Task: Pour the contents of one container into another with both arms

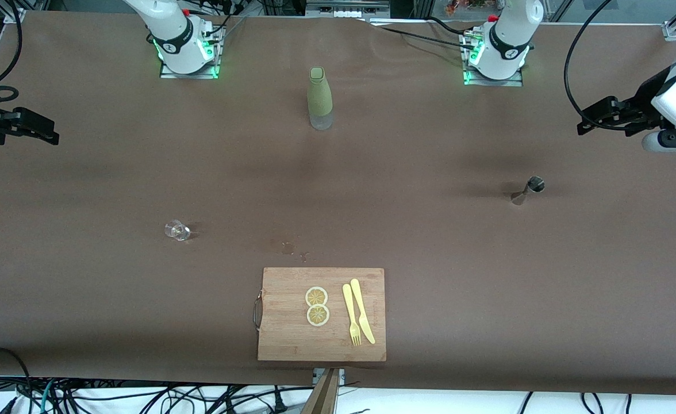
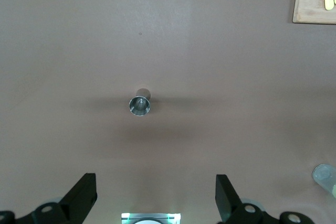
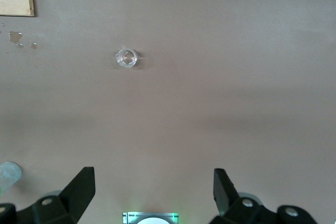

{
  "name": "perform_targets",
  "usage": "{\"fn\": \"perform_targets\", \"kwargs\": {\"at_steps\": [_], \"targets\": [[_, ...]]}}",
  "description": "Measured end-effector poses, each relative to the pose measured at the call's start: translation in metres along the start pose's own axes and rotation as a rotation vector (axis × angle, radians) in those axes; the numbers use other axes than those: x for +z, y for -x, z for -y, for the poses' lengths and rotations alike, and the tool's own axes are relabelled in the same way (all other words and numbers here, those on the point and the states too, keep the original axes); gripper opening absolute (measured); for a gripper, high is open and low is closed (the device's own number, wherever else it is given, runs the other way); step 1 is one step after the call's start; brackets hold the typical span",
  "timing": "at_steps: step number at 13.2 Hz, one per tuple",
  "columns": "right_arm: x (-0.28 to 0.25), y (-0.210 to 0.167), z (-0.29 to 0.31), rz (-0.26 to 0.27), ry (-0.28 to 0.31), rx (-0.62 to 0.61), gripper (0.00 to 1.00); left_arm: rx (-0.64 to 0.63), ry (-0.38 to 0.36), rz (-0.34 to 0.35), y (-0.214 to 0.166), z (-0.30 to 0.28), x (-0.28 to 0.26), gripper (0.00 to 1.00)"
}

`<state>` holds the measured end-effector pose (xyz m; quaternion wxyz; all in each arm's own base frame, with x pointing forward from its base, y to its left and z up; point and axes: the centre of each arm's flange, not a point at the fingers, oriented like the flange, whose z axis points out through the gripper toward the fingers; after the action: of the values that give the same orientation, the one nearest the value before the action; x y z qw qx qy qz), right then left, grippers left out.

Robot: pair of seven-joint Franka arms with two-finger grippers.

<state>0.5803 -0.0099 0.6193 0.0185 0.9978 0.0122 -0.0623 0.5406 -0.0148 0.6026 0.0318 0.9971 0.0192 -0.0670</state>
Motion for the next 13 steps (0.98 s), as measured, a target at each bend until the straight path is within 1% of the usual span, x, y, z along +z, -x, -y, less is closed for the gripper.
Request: {"fn": "perform_targets", "kwargs": {"at_steps": [6, 10, 13], "targets": [[-0.0004, -0.0004, 0.0001, -0.004, 0.0, 0.0, 1.0, -0.003, 0.001, -0.003, -0.0014, 0.002, -0.0016, 1.0], [-0.0004, -0.0005, 0.0001, -0.005, 0.0, 0.0, 1.0, -0.005, 0.001, 0.009, -0.0057, 0.0038, 0.0045, 1.0], [-0.0004, -0.0005, 0.0001, -0.005, 0.0, 0.0, 1.0, 0.022, -0.06, 0.006, -0.0073, 0.0097, 0.0049, 1.0]]}}
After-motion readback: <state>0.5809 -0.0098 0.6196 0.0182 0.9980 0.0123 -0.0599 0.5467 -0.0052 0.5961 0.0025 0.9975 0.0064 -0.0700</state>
